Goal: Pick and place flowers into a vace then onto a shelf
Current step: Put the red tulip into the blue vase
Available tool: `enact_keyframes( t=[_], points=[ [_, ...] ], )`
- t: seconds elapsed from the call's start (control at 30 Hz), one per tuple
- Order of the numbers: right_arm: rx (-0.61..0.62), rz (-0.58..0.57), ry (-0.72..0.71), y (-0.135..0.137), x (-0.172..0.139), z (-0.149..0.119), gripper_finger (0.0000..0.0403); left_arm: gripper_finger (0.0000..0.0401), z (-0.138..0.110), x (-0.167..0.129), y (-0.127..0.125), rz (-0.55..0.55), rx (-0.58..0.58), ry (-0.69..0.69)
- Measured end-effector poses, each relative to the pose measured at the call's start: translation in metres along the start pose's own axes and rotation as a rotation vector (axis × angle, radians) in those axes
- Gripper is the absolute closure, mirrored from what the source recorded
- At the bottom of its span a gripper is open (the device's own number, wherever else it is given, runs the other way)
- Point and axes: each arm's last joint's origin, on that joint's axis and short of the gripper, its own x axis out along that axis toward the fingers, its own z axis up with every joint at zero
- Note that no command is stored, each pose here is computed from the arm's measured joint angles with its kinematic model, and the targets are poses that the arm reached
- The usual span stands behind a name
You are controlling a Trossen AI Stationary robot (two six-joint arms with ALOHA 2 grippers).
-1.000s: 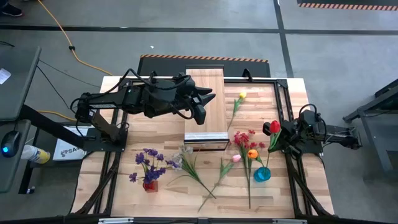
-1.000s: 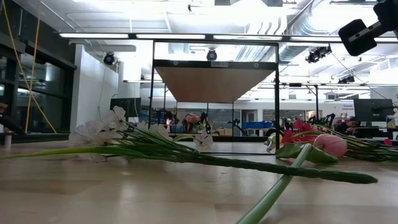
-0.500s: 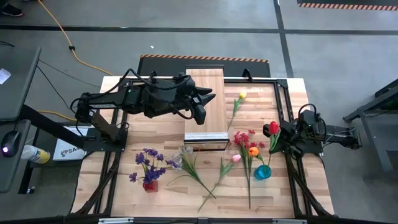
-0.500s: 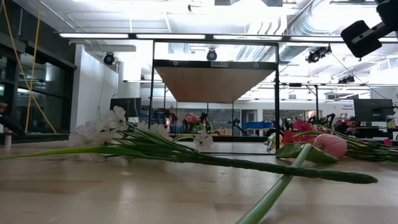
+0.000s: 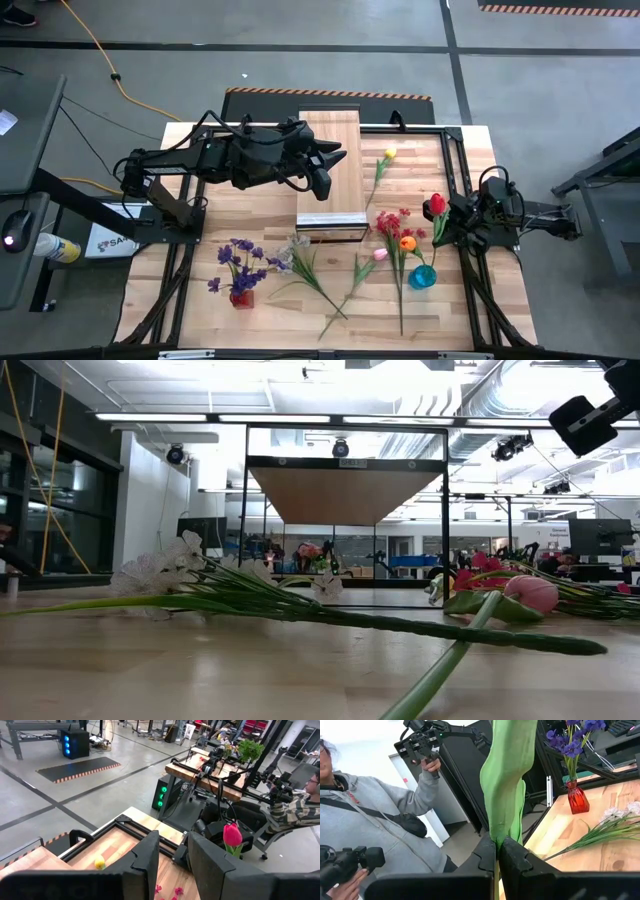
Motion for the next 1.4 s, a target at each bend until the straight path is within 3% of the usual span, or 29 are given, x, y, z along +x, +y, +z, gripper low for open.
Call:
enact_keyframes(
  t=[0.47, 0.9, 1.4],
  points=[
    [0.025, -0.022, 0.014, -0.0019, 0.0000, -0.0024, 0.0397, 0.0263, 0.0000, 0.0000, -0.0001, -0.001, 0.002, 0.000],
    [0.061, -0.028, 0.021, -0.0026, -0.0001, -0.0035, 0.0275, 0.0263, -0.0001, 0.0000, 0.0000, -0.001, 0.008, 0.001],
    [0.130, -0.038, 0.064, -0.0049, -0.0003, -0.0084, 0.0240, 0.0263, -0.0005, 0.0000, 0.0002, 0.001, 0.010, 0.005]
  ],
)
